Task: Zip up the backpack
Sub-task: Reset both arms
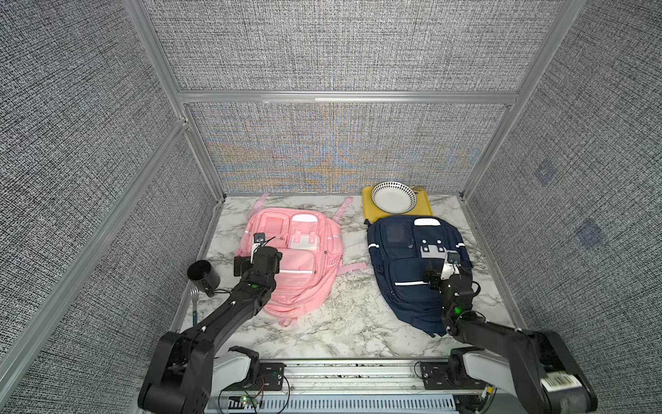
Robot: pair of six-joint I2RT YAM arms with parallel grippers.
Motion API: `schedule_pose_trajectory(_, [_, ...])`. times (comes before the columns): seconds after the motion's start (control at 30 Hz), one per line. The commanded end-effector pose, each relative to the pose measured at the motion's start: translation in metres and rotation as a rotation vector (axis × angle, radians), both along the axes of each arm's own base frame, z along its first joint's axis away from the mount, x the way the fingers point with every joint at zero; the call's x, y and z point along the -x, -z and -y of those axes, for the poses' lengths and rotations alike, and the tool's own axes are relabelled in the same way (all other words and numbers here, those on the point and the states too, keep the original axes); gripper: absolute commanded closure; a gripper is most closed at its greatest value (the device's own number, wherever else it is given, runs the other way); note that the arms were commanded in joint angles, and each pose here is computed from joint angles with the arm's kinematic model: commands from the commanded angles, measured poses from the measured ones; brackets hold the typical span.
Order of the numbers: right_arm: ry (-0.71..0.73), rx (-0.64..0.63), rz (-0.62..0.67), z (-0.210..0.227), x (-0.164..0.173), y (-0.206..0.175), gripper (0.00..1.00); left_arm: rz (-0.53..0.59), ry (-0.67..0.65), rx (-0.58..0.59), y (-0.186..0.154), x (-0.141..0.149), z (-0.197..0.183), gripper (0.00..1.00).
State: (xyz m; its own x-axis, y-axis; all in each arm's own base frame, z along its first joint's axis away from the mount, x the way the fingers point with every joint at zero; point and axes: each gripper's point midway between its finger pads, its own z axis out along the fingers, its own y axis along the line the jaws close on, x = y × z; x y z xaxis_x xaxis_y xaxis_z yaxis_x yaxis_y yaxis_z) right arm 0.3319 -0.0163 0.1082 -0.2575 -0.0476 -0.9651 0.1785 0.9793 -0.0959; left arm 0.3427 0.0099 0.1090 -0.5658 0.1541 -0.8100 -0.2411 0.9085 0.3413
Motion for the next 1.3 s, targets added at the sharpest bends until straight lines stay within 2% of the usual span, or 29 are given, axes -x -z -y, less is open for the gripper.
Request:
schedule_pose_trajectory(0.0, [-0.031,-0.02,0.183,-0.006,-0.023,-0.04,0.03,0.152,0.106,-0.014,-0.017,-0.034,0.007,0.0])
schedule_pose_trajectory(0.03, [-0.04,-0.017,0.144,-0.008,-0.031,-0.032,0.03,0.177,0.119,0.007,-0.014,-0.039,0.007,0.0])
schedule_pose_trajectory(0.13, [-0.041,-0.028,0.174,-0.005,-0.032,-0.022,0.02,0.099,0.156,0.045,-0.006,-0.046,0.005,0.0])
schedule_pose_trajectory(0.2, [-0.051,-0.03,0.133,-0.007,-0.033,-0.017,0.02,0.11,0.144,0.083,-0.006,-0.045,-0.004,0.0])
schedule_pose_trajectory(0.27, [-0.056,-0.031,0.136,-0.007,-0.037,-0.017,0.03,0.151,0.138,0.107,-0.012,-0.039,-0.006,0.0])
schedule_pose_trajectory(0.4, [-0.058,-0.042,0.122,-0.006,-0.038,-0.016,0.02,0.294,0.268,0.222,-0.029,-0.029,0.017,0.0])
schedule_pose_trajectory(0.5, [-0.059,-0.044,0.125,-0.006,-0.039,-0.016,0.02,0.197,0.211,0.25,-0.004,-0.046,0.006,0.0])
schedule_pose_trajectory(0.57, [-0.059,-0.045,0.122,-0.006,-0.039,-0.016,0.03,0.189,0.258,0.281,0.015,-0.057,0.015,0.0])
schedule_pose_trajectory(0.6, [-0.06,-0.045,0.122,-0.006,-0.039,-0.016,0.02,0.214,0.311,0.276,0.012,-0.059,0.022,0.0])
schedule_pose_trajectory(0.63, [-0.061,-0.045,0.121,-0.006,-0.039,-0.016,0.02,0.22,0.303,0.276,0.013,-0.056,0.021,0.0])
schedule_pose_trajectory(0.7, [-0.063,-0.047,0.12,-0.006,-0.039,-0.015,0.02,0.138,0.321,0.271,0.017,-0.056,0.024,0.0])
schedule_pose_trajectory(0.8, [-0.065,-0.05,0.121,-0.006,-0.04,-0.016,0.02,0.183,0.315,0.267,0.013,-0.055,0.023,0.0])
schedule_pose_trajectory(0.93, [-0.066,-0.05,0.122,-0.006,-0.04,-0.016,0.03,0.148,0.324,0.27,0.015,-0.056,0.025,0.0])
schedule_pose_trajectory(1.27, [-0.066,-0.05,0.121,-0.006,-0.04,-0.016,0.03,0.143,0.333,0.269,0.016,-0.057,0.027,0.0])
